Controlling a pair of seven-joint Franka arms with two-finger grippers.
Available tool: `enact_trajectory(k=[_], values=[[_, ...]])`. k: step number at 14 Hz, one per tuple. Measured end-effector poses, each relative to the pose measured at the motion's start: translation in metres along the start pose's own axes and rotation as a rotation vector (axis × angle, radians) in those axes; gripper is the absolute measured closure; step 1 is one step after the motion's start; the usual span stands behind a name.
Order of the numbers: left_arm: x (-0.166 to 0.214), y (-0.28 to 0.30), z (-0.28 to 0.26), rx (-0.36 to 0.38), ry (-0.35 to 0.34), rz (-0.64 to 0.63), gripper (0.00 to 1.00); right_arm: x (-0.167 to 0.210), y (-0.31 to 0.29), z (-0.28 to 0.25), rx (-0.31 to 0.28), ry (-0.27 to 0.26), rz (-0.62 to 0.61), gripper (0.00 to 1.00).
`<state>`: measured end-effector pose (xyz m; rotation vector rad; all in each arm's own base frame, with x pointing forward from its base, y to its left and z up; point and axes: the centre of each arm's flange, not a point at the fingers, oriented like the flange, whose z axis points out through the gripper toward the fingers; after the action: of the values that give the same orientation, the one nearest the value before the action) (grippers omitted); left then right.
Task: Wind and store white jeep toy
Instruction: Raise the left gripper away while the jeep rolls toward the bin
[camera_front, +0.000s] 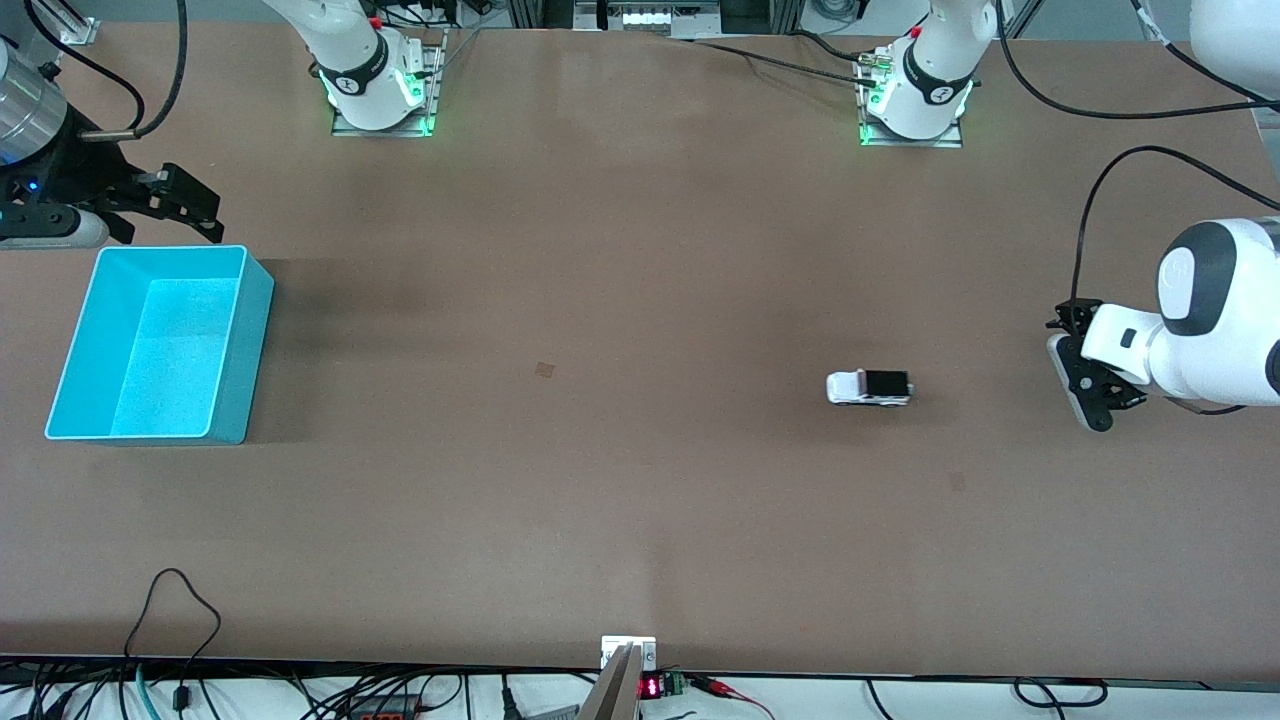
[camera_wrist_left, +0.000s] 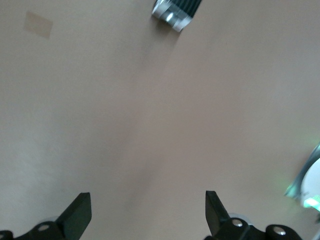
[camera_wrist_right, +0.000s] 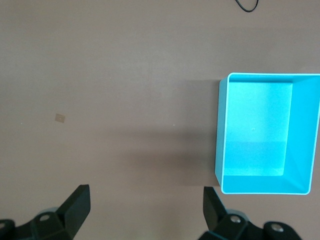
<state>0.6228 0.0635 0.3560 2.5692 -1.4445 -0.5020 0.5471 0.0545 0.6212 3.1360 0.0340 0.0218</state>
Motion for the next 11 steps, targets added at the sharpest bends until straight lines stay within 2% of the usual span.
enact_trajectory(k=[4,6,9,11], values=[[0.006,0.037,-0.054,-0.026,-0.035,-0.272,0.0,0.0,0.0,0.0,0.0,-0.001,0.0,0.0],[0.007,0.051,-0.083,-0.005,-0.027,-0.41,0.0,0.0,0.0,0.0,0.0,-0.001,0.0,0.0],[0.018,0.085,-0.123,0.059,0.02,-0.664,0.0,0.0,0.0,0.0,0.0,-0.001,0.0,0.0],[0.014,0.106,-0.151,0.068,0.103,-0.826,0.0,0.0,0.0,0.001,0.0,-0.002,0.0,0.0]])
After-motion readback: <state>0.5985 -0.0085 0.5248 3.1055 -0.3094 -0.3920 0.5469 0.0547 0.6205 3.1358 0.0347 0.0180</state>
